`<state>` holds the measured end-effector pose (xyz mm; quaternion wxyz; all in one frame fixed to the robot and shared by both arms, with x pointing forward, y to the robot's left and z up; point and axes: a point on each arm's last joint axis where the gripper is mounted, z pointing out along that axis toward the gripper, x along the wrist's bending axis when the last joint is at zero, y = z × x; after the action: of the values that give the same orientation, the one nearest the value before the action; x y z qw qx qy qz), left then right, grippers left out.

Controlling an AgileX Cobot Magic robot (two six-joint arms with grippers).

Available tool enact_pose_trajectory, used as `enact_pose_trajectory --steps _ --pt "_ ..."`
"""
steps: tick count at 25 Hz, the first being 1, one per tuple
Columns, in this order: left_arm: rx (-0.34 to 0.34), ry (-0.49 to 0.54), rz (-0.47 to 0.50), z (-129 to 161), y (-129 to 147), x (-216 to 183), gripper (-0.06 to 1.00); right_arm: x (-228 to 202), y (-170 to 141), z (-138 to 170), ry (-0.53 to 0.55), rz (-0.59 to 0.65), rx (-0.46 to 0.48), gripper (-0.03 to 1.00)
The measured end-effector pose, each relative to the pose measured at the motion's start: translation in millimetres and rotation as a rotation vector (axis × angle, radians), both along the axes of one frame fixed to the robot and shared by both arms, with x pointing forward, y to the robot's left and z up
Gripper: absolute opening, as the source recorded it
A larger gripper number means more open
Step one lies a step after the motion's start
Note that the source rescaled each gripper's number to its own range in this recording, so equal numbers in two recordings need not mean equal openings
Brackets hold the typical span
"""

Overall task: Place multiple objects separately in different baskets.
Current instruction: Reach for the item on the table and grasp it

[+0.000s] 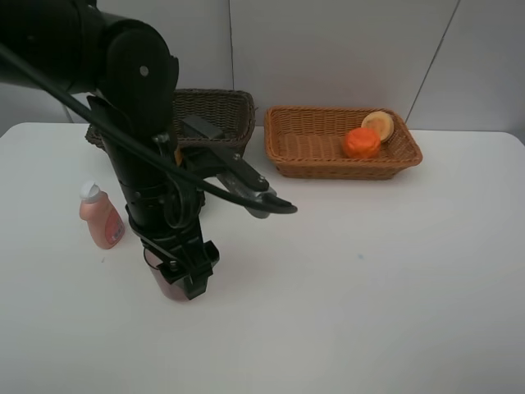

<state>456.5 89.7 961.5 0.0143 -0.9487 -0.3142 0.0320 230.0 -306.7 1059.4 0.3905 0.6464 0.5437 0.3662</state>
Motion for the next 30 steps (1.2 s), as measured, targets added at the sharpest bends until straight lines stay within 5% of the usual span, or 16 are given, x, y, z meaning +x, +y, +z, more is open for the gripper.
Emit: enact_pose_trajectory --steps 18,30 --pt "0.017 0.016 0.002 -27 -4 3 1.0 0 0 0 0.0 0.0 0.0 0.94" --pt "0.054 -0.043 -0.083 -34 -12 1 1.0 0 0 0 0.0 0.0 0.0 0.94"
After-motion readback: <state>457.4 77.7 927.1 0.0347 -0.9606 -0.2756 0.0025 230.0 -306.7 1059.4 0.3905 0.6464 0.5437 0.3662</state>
